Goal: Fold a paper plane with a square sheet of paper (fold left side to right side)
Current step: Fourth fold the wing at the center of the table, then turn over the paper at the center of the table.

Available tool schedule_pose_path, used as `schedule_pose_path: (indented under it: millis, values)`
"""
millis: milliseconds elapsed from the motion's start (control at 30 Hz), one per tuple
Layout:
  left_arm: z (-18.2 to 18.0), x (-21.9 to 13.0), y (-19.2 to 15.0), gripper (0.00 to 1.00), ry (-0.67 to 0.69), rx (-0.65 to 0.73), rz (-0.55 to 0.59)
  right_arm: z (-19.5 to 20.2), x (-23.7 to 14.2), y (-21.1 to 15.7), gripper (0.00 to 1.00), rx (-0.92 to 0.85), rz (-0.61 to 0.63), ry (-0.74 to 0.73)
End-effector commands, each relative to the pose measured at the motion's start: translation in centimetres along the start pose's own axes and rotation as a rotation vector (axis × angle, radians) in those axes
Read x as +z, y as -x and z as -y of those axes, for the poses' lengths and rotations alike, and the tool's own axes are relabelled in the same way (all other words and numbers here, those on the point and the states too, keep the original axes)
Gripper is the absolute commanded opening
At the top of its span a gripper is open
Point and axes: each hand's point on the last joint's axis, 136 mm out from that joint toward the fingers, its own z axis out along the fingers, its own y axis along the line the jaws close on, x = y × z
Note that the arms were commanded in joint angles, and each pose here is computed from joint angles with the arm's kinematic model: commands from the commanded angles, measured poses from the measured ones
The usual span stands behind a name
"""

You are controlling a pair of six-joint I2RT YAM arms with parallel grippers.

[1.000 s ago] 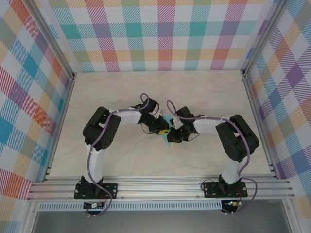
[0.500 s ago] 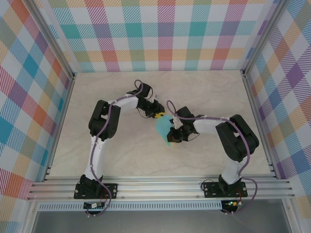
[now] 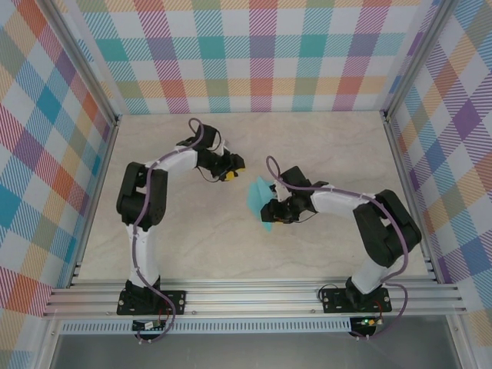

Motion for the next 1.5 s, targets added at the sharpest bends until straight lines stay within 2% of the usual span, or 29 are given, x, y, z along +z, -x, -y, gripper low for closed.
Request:
schedule_pose_path:
  millis: [0,167,333,700,867,1000,1133,1233,1467]
  values:
    - [1.5,-2.1,-1.6,0.48,-0.049,0.054,0.007,-0.1,-3.8,1.7,0.50,-0.040,0.110,-0.046]
    - [1.0,0.6,-5.4,0.48,-0.063,0.042,-0.077,1.7,-7.6,3.2,0.62,-0.005,0.236,-0.078]
    - [1.6,4.9,-7.2,0.45,-0.087,0.052,-0.134,1.9,-8.1,3.8,0.70,0.082,0.317,-0.002]
    - [1.0,9.5,-8.4,0.40,-0.055,0.034,-0.213,1.8,-7.8,3.0,0.70,0.099,0.309,0.031]
    - [1.6,10.2,-8.4,0.30,-0.064,0.046,-0.222,1.3,-8.2,3.1,0.70,0.090,0.323,0.063]
    - [3.0,8.8,-7.8,0.17,-0.075,0.090,-0.187,1.3,-8.8,3.3,0.72,0.101,0.349,0.118]
    - [5.9,5.7,-6.5,0.07,-0.124,0.161,-0.111,0.9,-10.3,3.9,0.86,0.108,0.401,0.230]
    - [8.9,2.1,-5.2,0.06,-0.165,0.232,-0.025,-0.1,-11.5,4.3,1.00,0.071,0.418,0.307]
    - [15.1,-6.7,-3.1,0.08,-0.238,0.352,0.201,-5.1,-13.8,5.2,1.00,-0.059,0.393,0.553]
